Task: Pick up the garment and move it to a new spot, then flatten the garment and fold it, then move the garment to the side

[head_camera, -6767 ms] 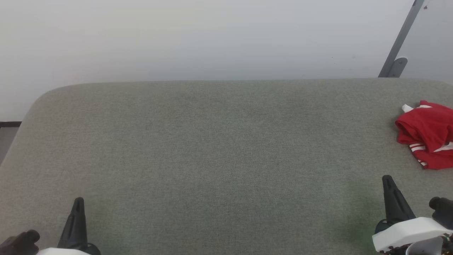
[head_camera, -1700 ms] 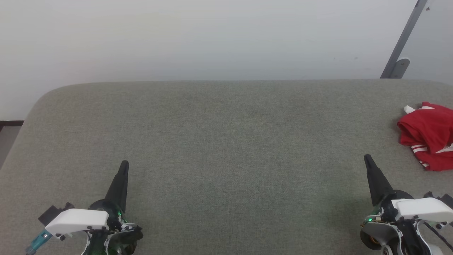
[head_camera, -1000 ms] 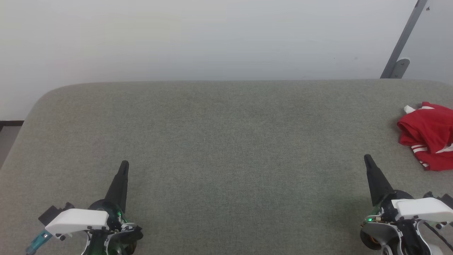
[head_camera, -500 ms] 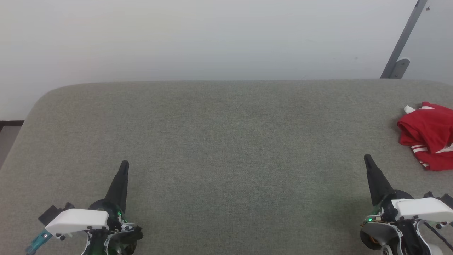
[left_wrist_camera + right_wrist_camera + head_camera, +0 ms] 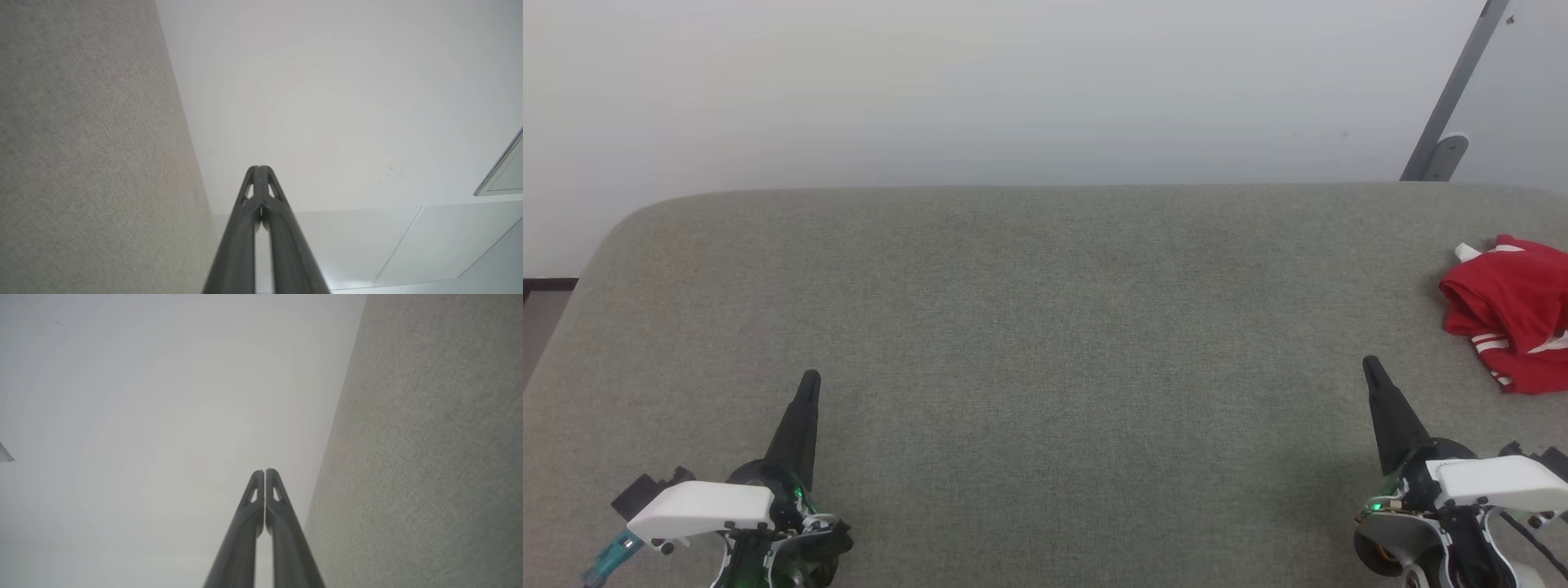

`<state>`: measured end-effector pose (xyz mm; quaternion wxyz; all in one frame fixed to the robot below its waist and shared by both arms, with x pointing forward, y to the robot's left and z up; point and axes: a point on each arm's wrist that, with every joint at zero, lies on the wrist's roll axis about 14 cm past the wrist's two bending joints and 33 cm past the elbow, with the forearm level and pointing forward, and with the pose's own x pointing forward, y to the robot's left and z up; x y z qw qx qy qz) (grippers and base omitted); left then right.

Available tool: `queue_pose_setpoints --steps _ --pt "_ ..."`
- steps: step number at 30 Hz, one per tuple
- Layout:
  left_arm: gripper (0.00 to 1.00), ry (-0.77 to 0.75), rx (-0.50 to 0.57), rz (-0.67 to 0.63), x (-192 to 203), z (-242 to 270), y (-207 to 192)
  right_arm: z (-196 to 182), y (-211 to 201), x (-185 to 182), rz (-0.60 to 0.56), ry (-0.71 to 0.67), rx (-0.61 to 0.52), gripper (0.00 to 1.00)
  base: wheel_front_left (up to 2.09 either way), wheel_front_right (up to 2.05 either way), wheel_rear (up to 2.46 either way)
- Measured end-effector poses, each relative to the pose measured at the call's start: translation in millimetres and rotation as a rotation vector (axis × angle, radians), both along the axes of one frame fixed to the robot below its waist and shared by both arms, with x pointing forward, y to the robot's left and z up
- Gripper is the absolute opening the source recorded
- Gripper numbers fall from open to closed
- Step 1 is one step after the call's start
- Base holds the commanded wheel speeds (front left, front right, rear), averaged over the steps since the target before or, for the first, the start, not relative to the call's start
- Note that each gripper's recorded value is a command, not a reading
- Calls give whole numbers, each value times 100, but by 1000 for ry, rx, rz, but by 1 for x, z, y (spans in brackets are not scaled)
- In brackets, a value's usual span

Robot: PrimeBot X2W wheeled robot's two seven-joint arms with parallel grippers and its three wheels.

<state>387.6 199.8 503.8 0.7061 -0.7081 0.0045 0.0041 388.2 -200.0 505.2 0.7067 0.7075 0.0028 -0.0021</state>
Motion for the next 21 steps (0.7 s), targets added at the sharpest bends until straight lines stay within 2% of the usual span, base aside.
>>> queue_pose_setpoints --steps 21 --pt "0 0 0 0 0 0 0 0 0 0 0 0 0 0 0 0 0"
